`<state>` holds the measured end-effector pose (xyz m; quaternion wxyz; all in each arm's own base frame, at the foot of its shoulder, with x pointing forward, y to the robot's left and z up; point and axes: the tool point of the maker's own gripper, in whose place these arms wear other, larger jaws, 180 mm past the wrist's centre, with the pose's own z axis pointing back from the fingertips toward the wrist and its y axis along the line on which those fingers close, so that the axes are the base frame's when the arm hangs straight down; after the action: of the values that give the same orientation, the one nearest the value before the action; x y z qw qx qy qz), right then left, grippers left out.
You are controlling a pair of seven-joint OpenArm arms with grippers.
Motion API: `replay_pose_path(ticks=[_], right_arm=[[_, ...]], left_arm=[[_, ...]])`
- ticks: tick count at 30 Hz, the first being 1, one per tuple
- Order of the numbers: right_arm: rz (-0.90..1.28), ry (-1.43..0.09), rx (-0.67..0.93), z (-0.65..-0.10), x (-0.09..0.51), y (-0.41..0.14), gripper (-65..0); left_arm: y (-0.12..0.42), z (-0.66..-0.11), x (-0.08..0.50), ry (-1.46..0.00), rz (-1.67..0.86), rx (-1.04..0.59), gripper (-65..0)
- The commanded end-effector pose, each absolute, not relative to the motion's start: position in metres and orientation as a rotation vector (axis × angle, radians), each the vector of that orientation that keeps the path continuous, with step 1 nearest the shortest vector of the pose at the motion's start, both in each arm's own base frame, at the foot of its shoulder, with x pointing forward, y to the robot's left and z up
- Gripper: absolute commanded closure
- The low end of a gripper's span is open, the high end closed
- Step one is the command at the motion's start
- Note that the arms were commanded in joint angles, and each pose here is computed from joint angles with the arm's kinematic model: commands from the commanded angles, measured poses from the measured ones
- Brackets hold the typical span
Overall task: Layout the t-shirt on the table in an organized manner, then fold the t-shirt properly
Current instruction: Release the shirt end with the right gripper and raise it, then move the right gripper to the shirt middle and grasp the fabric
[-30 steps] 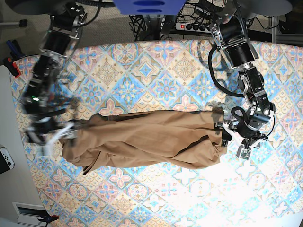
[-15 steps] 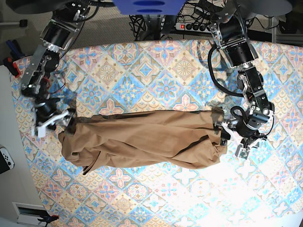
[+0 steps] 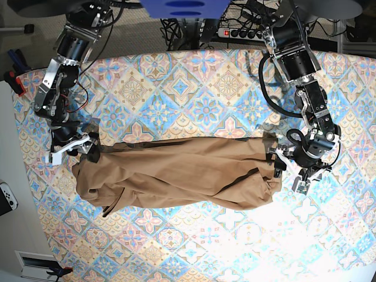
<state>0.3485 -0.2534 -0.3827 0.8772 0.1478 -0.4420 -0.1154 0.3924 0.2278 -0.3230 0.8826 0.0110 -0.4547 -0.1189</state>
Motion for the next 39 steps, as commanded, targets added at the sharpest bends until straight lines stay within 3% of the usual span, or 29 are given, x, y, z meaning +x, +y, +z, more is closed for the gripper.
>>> replay_pose_path(ticks=[1,4,6,9,13,14,18,23,30,33,36,37,39], right_arm=[[-0.244,-0.933,0.31,-0.38,0.351,-0.258,-48.2],[-0.25,-0.888,0.328,-0.396,0.347,-0.252,-47.9],[-0.205,-0.865,0.347,-0.4,0.348,-0.236,-44.3],[-0.111,-0.896,0.361,-0.382,0.366,-0.214,-30.3],[0.01,-0.964,0.369,-0.349,0.386,-0.185,-3.4],[0.027,-0.976,0.369,-0.343,0.388,-0.18,0.0],[0.0,-0.997,0.331,-0.324,0.393,-0.175,0.0],[0.17,-1.046,0.253,-0.293,0.405,-0.134,0.0],[0.683,-0.906,-0.082,-0.331,0.405,-0.039,0.0],[0.78,-0.82,-0.165,-0.358,0.402,-0.008,0.0],[0.827,-0.725,-0.285,-0.383,0.397,-0.012,0.0],[0.838,-0.72,-0.315,-0.383,0.398,-0.012,-0.9],[0.866,-0.731,-0.361,-0.383,0.399,-0.013,-13.3]], left_arm=[[0.23,-0.303,0.402,-1.009,-0.25,0.034,-38.7],[0.23,-0.303,0.402,-1.009,-0.25,0.034,-38.7],[0.23,-0.303,0.402,-1.009,-0.25,0.034,-38.7],[0.231,-0.304,0.402,-1.008,-0.25,0.035,-38.7],[0.231,-0.304,0.402,-1.006,-0.25,0.035,-38.7],[0.231,-0.304,0.402,-1.006,-0.25,0.035,-38.7],[0.231,-0.309,0.398,-0.994,-0.25,0.034,-38.7],[0.231,-0.31,0.398,-0.99,-0.251,0.038,-38.7],[0.231,-0.318,0.391,-0.971,-0.25,0.031,-38.7],[0.23,-0.318,0.391,-0.972,-0.249,0.029,-38.7],[0.23,-0.318,0.391,-0.972,-0.249,0.029,-38.7],[0.23,-0.318,0.391,-0.972,-0.249,0.029,-38.7],[0.23,-0.318,0.391,-0.972,-0.249,0.029,-38.7]])
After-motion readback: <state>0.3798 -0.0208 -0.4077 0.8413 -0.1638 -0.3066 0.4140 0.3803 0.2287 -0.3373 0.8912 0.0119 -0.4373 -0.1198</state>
